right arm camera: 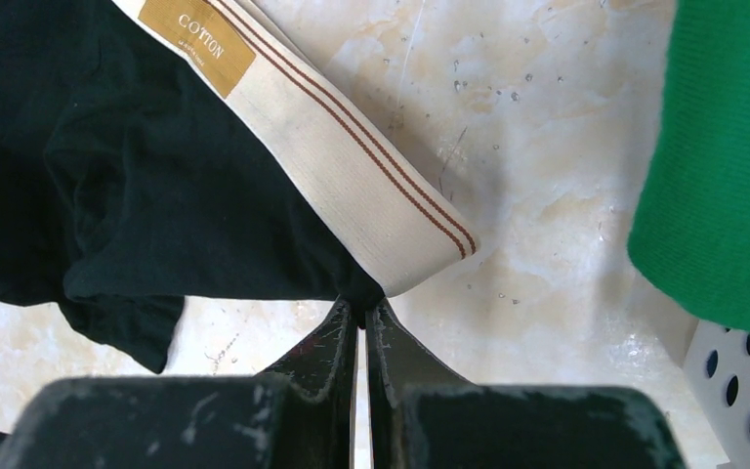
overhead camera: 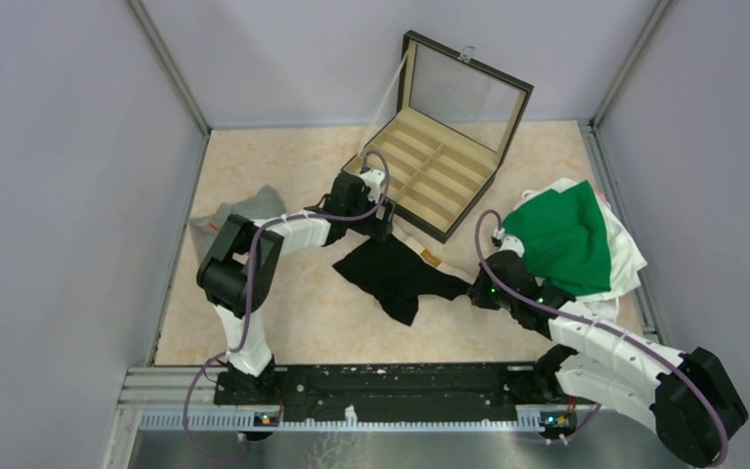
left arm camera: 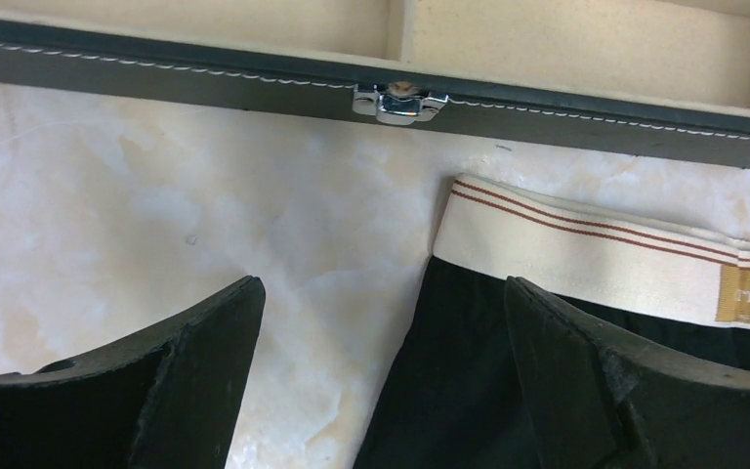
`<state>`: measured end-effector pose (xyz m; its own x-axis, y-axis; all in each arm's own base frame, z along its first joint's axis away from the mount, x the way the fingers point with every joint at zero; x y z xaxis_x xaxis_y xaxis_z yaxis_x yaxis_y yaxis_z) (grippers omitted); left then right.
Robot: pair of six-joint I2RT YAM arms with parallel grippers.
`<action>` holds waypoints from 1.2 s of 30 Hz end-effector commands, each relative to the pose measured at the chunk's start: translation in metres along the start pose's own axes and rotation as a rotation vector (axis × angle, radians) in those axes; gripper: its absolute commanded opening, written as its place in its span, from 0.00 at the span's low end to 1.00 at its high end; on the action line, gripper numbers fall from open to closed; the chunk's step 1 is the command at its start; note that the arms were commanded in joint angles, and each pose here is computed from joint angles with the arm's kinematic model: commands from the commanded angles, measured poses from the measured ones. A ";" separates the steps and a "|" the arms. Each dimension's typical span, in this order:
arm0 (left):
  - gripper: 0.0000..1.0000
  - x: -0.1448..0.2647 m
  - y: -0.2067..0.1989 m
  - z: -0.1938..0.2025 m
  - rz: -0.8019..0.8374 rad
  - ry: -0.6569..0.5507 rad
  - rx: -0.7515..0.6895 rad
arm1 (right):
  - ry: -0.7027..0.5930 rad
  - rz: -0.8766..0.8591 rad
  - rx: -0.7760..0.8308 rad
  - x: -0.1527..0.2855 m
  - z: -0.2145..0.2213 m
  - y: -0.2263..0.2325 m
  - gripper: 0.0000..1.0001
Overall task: Roll the underwear
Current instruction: Flatten out the underwear at the center of the board.
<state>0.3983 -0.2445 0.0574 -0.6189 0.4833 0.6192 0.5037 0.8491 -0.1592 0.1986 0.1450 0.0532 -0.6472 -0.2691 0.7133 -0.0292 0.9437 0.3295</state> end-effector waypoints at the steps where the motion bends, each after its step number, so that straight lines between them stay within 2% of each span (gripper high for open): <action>1: 0.97 -0.012 -0.011 -0.017 0.081 -0.039 -0.066 | -0.045 -0.010 -0.007 0.000 -0.010 0.002 0.00; 9: 0.82 -0.018 -0.026 0.001 0.143 0.016 -0.101 | -0.045 -0.010 -0.014 0.000 -0.009 0.001 0.00; 22: 0.57 -0.022 -0.022 0.040 0.071 0.136 -0.164 | -0.045 -0.006 -0.020 0.000 -0.007 -0.001 0.00; 30: 0.39 -0.022 -0.031 0.053 0.117 0.164 -0.166 | -0.050 -0.006 -0.021 0.000 -0.008 -0.001 0.00; 36: 0.12 -0.019 -0.043 0.060 0.174 0.171 -0.145 | -0.056 -0.012 -0.022 -0.001 -0.008 -0.001 0.00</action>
<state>0.3831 -0.2769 0.0351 -0.5237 0.5507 0.6500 0.6626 0.7428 -0.0955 0.1995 0.1440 0.0535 -0.6585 -0.2714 0.7020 -0.0279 0.9409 0.3375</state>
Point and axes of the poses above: each gripper's point midway between its finger pads, its own x axis back along the fingers, its own y axis along the line the jaws close on, z = x × y, the point moved 1 cm from there along x, back along the fingers, and after that the axes turned 2 degrees about x, right-handed, at the moved point
